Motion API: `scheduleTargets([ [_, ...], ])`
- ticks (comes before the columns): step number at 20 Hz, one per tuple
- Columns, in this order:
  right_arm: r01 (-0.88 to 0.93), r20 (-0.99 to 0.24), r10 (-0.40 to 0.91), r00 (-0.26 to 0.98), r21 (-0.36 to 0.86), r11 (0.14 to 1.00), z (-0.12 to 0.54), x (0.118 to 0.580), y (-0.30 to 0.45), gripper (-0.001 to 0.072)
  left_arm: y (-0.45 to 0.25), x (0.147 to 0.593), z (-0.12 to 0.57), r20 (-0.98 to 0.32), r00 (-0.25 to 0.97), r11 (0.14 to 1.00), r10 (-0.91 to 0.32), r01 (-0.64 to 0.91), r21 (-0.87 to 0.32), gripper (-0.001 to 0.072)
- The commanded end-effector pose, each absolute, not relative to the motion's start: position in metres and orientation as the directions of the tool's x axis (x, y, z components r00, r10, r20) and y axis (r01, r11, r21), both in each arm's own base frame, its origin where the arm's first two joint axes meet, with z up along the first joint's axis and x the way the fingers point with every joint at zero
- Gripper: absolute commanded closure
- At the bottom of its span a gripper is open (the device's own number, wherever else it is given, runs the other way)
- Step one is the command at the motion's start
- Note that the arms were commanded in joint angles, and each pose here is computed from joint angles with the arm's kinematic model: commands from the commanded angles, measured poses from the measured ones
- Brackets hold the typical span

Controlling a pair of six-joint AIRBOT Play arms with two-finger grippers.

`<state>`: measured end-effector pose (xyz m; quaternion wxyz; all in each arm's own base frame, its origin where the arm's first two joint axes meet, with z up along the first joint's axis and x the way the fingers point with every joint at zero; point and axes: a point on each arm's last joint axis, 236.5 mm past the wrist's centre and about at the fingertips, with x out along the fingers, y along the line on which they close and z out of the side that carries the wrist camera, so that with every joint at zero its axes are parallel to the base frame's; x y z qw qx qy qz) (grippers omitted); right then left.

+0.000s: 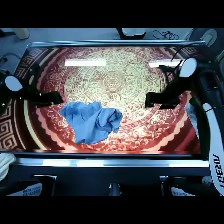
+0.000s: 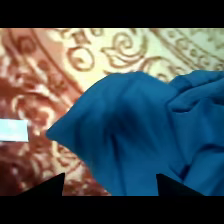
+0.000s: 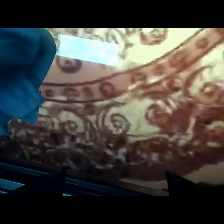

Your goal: Fold the shirts.

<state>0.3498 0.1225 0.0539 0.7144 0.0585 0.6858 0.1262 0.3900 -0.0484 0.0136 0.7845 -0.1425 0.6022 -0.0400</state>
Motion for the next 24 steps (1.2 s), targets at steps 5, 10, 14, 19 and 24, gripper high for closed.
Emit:
scheduleTargets([
  [5,-0.095,-0.948,0.294,-0.122,0.306,0.947,-0.016,0.326,0.157,0.0002,-0.066,0.394,-0.081,-0.885,0.214,0.831,-0.414,-0.308,-0.464,-0.0013],
  [10,-0.018,-0.868,0.473,-0.152,0.481,0.877,-0.047,0.325,0.203,0.0002,-0.081,0.408,-0.101,-0.870,0.236,0.812,-0.433,-0.316,-0.490,0.0583],
  [14,-0.064,-0.869,0.482,-0.116,0.490,0.869,-0.076,0.335,0.239,0.0004,-0.082,0.411,-0.077,-0.858,0.272,0.854,-0.436,-0.177,-0.490,0.0685],
  [19,-0.106,-0.854,0.509,-0.112,0.519,0.848,-0.097,0.328,0.287,0.0006,-0.082,0.416,-0.045,-0.836,0.340,0.856,-0.432,-0.137,-0.498,0.0684],
  [24,-0.098,-0.837,0.542,-0.077,0.548,0.831,-0.094,0.331,0.307,0.0686,-0.082,0.417,-0.025,-0.820,0.376,0.857,-0.431,-0.113,-0.502,0.0685],
])
